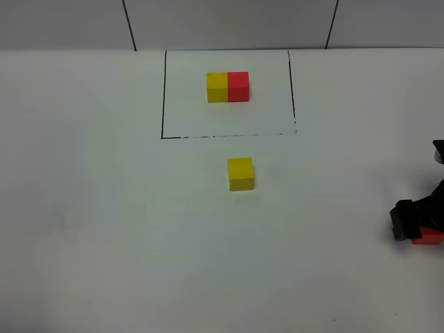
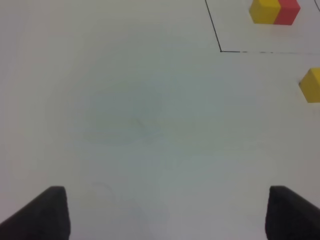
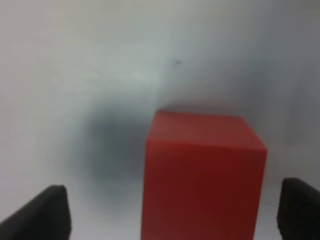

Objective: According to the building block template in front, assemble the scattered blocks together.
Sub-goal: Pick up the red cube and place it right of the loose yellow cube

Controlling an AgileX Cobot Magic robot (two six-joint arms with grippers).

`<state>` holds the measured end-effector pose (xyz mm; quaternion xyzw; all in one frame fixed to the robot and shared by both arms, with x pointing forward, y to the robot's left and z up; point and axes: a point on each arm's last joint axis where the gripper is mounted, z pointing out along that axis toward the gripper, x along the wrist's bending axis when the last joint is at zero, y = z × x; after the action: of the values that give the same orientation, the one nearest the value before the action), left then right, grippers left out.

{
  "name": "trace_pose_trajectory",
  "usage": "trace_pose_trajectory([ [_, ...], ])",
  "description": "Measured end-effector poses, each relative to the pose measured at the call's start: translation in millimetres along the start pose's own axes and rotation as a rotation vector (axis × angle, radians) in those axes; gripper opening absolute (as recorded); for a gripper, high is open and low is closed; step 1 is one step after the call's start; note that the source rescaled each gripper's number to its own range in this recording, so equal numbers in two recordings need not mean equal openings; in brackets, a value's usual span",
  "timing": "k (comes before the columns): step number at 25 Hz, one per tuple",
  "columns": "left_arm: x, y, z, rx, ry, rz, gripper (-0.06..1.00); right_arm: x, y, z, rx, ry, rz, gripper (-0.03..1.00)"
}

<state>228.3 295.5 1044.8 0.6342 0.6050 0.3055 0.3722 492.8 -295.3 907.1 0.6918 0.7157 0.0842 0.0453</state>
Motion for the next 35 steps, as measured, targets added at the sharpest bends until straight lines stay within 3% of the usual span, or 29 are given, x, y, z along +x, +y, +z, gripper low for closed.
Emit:
trace_pose_trajectory([
  [5,0,0,0,0.000,0.000,0.000,0.80,-1,0,10,0.025,0.000,0.002,0.92],
  [8,0,0,0,0.000,0.000,-0.006,0.80,-1,1,12,0.024,-0.001,0.002,0.80],
  [10,0,0,0,0.000,0.000,-0.006,0.80,-1,4,10,0.017,-0.001,0.001,0.59],
  [13,0,0,0,0.000,0.000,-0.006,0.80,0,7,7,0.032,0.004,-0.001,0.00],
  [17,0,0,0,0.000,0.000,-0.007,0.80,2,21,-7,0.084,0.022,-0.042,0.02],
  [19,0,0,0,0.000,0.000,-0.007,0.80,10,34,-18,0.100,0.026,-0.127,0.02],
  [23,0,0,0,0.000,0.000,-0.007,0.80,43,62,-45,0.064,0.010,-0.441,0.02],
  [28,0,0,0,0.000,0.000,-0.007,0.80,108,79,-53,0.002,-0.022,-0.921,0.02],
  [31,0,0,0,0.000,0.000,-0.007,0.80,130,85,-43,0.012,-0.041,-1.128,0.02],
  [35,0,0,0,0.000,0.000,-0.007,0.80,151,95,-26,0.046,-0.031,-1.286,0.02],
])
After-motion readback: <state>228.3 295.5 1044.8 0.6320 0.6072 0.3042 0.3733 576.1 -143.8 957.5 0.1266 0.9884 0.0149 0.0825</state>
